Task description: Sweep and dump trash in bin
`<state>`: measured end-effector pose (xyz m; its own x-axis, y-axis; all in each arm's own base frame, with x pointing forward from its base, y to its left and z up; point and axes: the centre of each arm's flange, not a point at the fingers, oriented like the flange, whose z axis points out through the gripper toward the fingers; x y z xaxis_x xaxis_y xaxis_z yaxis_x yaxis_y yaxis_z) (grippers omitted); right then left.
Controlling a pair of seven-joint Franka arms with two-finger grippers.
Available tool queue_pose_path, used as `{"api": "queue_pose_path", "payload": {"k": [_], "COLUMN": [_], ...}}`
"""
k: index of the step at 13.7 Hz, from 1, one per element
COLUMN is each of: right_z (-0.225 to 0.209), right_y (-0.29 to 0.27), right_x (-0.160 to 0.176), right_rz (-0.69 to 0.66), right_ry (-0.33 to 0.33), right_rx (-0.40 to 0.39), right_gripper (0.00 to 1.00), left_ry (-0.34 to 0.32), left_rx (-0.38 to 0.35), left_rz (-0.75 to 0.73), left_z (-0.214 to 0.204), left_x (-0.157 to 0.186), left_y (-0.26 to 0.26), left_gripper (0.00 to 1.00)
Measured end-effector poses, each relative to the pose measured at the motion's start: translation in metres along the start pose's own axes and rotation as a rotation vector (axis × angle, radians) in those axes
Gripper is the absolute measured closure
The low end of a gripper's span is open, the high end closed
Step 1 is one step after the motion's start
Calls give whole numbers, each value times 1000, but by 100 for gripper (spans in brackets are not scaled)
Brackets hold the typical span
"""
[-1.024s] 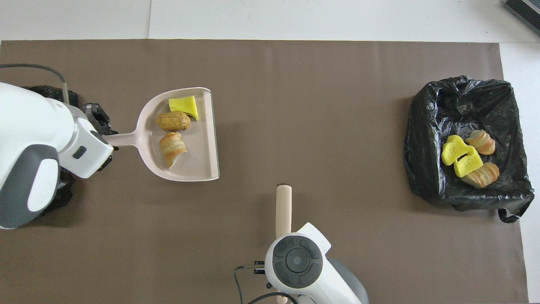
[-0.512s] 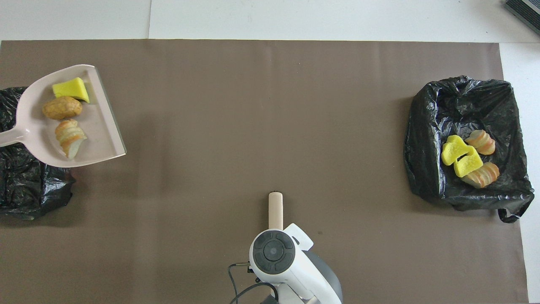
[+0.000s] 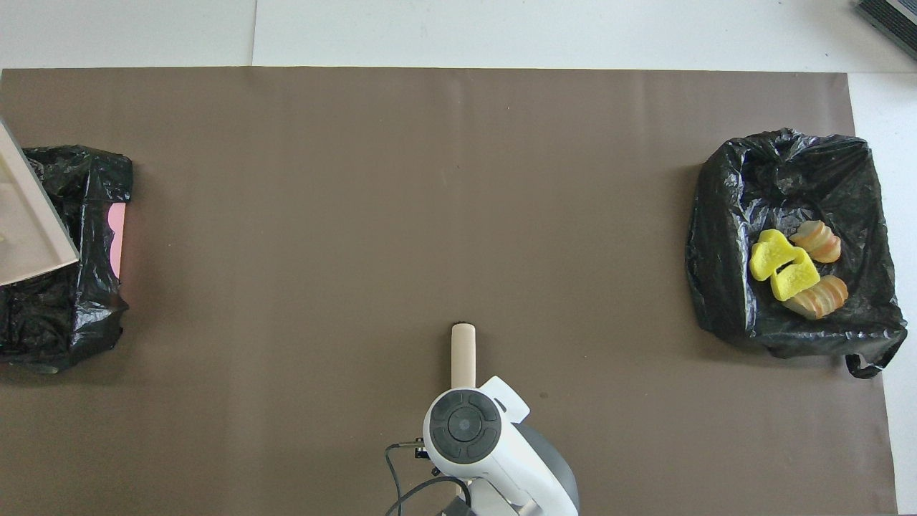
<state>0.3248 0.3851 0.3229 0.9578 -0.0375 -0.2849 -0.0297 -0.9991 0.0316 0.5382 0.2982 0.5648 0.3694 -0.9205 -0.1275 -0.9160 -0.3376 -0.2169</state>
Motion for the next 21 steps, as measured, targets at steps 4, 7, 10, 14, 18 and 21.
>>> {"api": "queue_pose_path", "payload": {"k": [4,7,10,14,18,21], "right_z": [-26,-75,-119,-177,-232,-273], "right_y": [7,56,107,162,223,265], "right_x": [25,85,122,152,167,159], "right_rz": [20,75,146,223,196,164], "right_ry": [65,158,231,344,366,372], "right_rx": [37,68,104,108,95,79], "right_gripper": [0,0,0,0,0,0], "left_ry": [-200,-339,-436,-543,-620,-637], "left_rx": [4,-10,-16,-23,-18,18], "left_rz": [133,226,296,351,394,403], "left_z": [24,24,22,17,4,-23], "left_x": [-15,-14,-7,-11,-5,9], "left_y": [-18,-20,-23,-24,-26,-25], "left_gripper": [68,68,68,68,68,68]}}
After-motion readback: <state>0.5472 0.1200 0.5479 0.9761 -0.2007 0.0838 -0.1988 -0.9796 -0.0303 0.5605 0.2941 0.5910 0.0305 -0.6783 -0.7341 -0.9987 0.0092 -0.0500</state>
